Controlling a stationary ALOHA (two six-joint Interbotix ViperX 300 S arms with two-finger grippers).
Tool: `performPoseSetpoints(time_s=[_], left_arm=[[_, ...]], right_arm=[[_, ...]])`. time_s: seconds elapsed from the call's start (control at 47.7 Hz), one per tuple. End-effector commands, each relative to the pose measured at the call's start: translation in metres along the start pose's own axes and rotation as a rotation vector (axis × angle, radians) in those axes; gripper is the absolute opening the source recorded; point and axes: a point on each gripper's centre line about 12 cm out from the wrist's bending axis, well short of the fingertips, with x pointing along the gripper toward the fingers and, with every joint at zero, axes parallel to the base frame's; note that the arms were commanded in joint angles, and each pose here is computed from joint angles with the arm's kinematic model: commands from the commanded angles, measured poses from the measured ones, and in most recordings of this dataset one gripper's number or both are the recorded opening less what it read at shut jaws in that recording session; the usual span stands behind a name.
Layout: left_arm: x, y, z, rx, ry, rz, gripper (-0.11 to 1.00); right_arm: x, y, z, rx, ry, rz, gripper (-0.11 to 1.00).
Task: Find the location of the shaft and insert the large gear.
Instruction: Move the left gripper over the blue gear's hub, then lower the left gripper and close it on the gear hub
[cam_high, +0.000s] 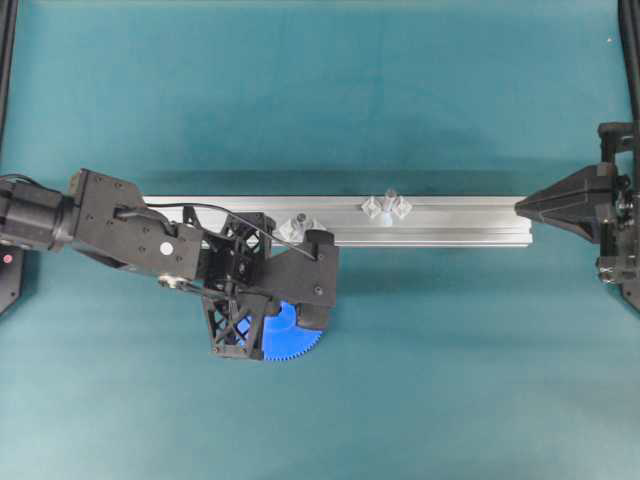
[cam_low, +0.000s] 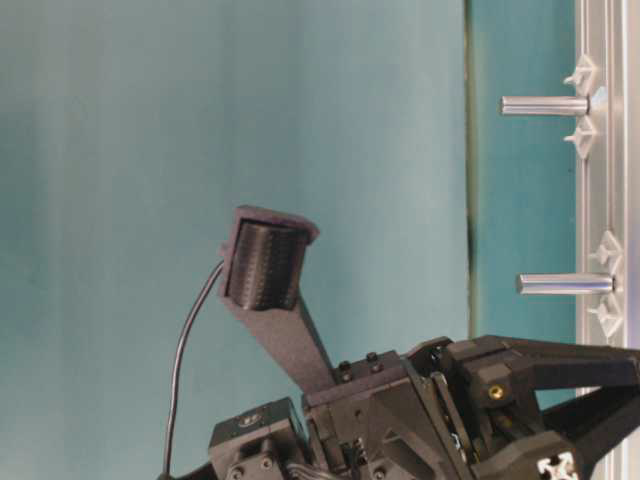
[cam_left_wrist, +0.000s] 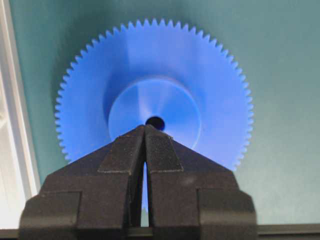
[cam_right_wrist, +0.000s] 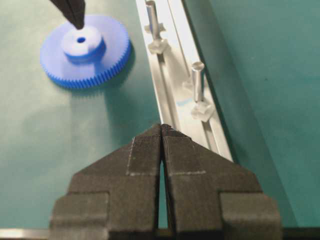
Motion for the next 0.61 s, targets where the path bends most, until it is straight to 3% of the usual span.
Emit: performPoseSetpoints(time_s=[0.0, 0.587], left_arm=[[-0.0104, -0.0025, 0.0118, 0.008, -0.032, -0.002, -0.01], [-0.0035, -0.0083, 0.0186, 0.028, 0.058, -0.003, -0.01]], right_arm=[[0.0001, 0.0001, 0.0040, 0.007, -0.011, -0.001, -0.01], [-0.0024, -0.0003, 0.0015, 0.009, -0.019, 0.000, -0.01]])
